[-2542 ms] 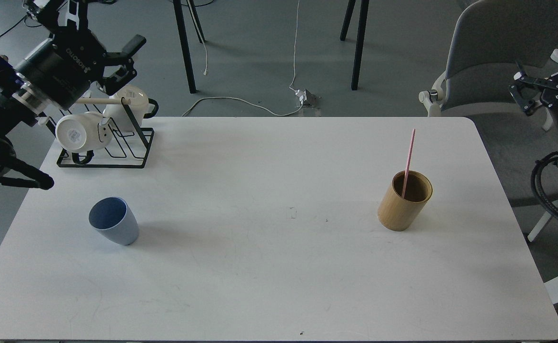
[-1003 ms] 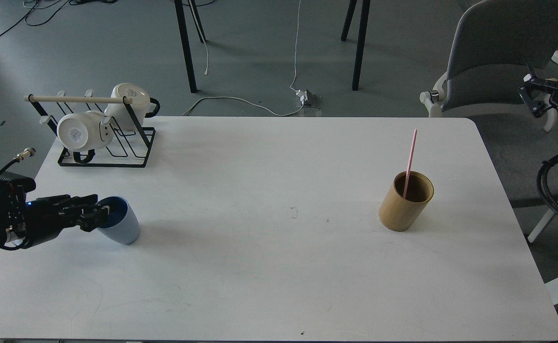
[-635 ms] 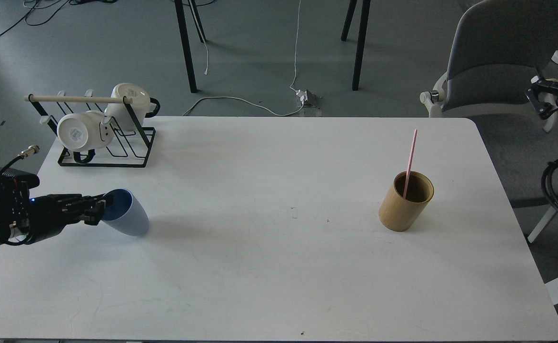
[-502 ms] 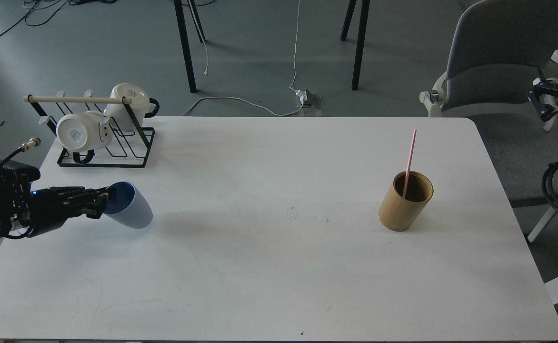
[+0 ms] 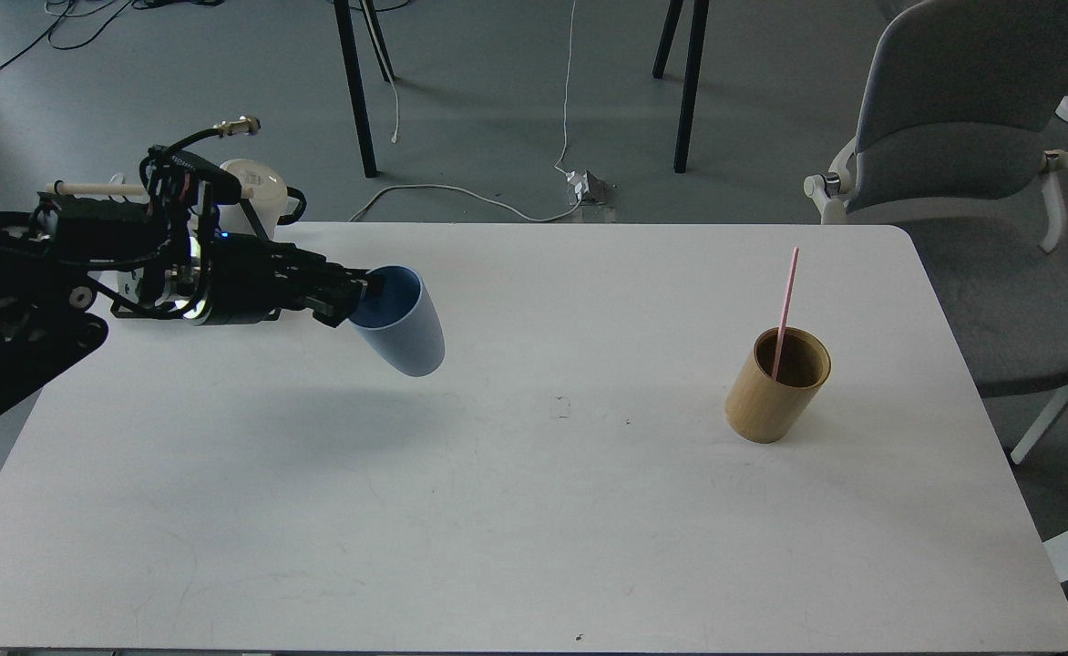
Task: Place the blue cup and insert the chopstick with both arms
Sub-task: 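Lift the blue cup with the left gripper and carry it toward the table center, then set the blue cup upright near the tan cup, release, and retract the left arm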
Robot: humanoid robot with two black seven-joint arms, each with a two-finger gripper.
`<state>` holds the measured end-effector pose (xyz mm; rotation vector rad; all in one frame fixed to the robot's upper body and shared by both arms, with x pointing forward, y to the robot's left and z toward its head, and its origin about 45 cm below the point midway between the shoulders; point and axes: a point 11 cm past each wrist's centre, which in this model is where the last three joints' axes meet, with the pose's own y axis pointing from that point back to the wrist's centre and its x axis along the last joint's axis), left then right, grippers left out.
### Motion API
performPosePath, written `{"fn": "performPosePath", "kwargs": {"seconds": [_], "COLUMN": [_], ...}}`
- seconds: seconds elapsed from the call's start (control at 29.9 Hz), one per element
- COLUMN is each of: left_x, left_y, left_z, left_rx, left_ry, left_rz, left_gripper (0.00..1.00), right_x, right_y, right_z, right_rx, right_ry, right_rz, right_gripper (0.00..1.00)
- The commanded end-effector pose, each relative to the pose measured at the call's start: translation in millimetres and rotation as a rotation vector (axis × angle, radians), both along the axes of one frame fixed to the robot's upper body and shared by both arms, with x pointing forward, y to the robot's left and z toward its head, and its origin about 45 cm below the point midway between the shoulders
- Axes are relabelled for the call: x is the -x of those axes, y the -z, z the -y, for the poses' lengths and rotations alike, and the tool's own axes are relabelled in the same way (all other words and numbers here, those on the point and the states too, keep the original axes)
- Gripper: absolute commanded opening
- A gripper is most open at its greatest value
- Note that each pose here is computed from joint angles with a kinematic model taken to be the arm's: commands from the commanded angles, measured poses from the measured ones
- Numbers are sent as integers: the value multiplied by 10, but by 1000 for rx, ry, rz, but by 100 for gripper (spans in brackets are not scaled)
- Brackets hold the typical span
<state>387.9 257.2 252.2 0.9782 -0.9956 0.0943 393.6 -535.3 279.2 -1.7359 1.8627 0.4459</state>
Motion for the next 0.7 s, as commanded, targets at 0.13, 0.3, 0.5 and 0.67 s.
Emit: {"fn": "performPosePath", "kwargs": {"seconds": [0.13, 0.3, 0.5, 0.67], "left_x": [64, 242, 211, 197], "left_y": [286, 689, 937, 1028], "left_z": [1134, 1468, 1702, 1672], "left_rx": [-81, -168, -190, -206], "left_ry": [218, 298, 272, 254], "left_rz": [90, 59, 29, 13], "left_gripper": [4, 4, 5, 5], "right_x": [147, 150, 150, 150], "right_y": [18, -11, -9, -21], "right_z": [265, 280, 273, 283], "right_rx": [32, 37, 36, 37], "right_ry": [61, 62, 60, 62], "right_rz": [-33, -30, -30, -28], "right_gripper": [99, 99, 99, 99]}}
